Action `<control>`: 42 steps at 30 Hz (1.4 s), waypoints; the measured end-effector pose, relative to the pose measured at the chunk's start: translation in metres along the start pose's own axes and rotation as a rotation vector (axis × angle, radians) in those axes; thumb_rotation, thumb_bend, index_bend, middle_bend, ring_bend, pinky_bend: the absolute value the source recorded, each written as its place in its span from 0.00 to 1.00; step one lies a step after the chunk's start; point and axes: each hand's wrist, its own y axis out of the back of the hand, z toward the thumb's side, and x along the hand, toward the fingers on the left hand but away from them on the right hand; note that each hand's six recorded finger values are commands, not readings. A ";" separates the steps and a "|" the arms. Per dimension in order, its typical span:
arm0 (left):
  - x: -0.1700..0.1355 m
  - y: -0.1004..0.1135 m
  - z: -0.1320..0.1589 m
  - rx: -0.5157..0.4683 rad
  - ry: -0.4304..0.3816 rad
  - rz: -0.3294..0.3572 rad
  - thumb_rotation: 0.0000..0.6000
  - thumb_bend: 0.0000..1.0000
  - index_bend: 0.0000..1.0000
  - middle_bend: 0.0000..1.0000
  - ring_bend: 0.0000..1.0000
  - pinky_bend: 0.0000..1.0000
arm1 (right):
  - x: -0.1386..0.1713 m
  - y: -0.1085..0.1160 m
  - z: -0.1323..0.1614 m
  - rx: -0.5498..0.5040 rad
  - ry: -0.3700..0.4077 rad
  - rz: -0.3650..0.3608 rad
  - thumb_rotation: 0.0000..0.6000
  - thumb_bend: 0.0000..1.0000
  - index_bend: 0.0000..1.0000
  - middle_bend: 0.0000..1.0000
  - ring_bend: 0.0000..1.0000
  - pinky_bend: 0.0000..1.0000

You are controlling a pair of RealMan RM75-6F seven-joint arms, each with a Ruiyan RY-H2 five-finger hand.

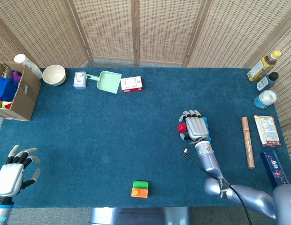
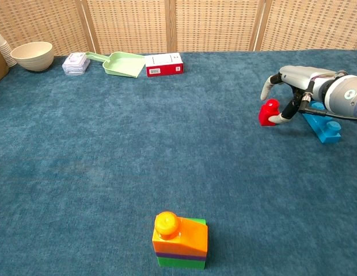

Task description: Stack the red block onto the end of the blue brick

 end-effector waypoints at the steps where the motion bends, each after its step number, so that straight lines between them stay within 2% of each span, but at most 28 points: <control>1: 0.000 0.000 0.000 0.000 0.000 0.001 1.00 0.47 0.45 0.25 0.23 0.02 | 0.000 -0.001 0.000 0.002 -0.001 0.002 0.97 0.27 0.33 0.18 0.11 0.12; 11: -0.002 0.000 -0.003 -0.003 0.007 0.004 1.00 0.47 0.45 0.25 0.23 0.03 | -0.007 -0.005 -0.002 0.023 -0.008 0.016 1.00 0.27 0.33 0.18 0.11 0.12; 33: -0.004 -0.003 -0.011 -0.011 0.026 0.003 1.00 0.47 0.45 0.25 0.23 0.03 | -0.023 -0.008 0.003 0.033 -0.019 0.006 1.00 0.28 0.54 0.19 0.14 0.12; 42: -0.005 -0.003 -0.013 -0.013 0.027 0.006 1.00 0.47 0.45 0.25 0.23 0.03 | -0.022 -0.003 0.006 0.017 -0.014 -0.006 1.00 0.28 0.58 0.19 0.14 0.12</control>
